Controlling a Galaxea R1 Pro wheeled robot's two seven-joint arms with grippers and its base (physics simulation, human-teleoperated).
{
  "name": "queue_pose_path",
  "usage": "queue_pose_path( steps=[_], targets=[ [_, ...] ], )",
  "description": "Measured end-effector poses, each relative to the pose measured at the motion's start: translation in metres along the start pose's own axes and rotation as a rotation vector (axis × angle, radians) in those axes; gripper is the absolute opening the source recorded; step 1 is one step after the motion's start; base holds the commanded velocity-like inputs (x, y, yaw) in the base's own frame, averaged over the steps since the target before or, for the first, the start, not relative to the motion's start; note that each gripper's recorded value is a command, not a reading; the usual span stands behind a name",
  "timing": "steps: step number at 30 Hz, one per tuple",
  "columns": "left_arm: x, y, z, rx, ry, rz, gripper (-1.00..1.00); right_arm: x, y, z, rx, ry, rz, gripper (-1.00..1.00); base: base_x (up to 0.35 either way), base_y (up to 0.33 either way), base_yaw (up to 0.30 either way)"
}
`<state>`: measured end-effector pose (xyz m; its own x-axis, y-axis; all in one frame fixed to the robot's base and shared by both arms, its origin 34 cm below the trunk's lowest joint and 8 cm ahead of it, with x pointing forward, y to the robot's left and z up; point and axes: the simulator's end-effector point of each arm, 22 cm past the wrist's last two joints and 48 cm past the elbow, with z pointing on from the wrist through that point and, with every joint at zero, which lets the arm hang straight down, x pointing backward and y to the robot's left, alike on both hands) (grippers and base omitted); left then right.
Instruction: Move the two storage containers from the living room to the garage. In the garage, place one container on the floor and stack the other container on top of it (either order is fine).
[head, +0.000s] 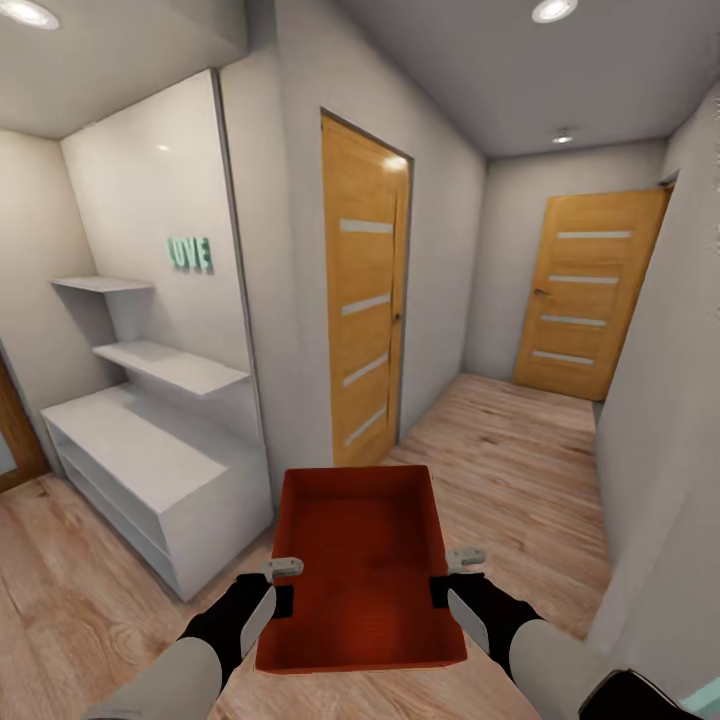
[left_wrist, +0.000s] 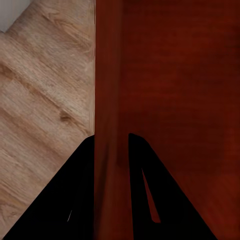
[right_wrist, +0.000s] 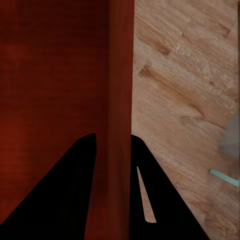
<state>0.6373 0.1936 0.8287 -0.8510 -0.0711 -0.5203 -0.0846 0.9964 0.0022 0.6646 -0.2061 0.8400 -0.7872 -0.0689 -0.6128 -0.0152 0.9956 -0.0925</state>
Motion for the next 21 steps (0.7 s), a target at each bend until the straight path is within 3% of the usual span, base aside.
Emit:
queue_pose_path(
  steps=[21],
  targets=[
    [-0.0045,-0.0002,-0.0039,0.001,-0.011,-0.001,-1.00,-0.0049,-0.0006,-0.0037,0.001,-0.011,0.001,-1.00,0.323,0.000,-0.225]
  ],
)
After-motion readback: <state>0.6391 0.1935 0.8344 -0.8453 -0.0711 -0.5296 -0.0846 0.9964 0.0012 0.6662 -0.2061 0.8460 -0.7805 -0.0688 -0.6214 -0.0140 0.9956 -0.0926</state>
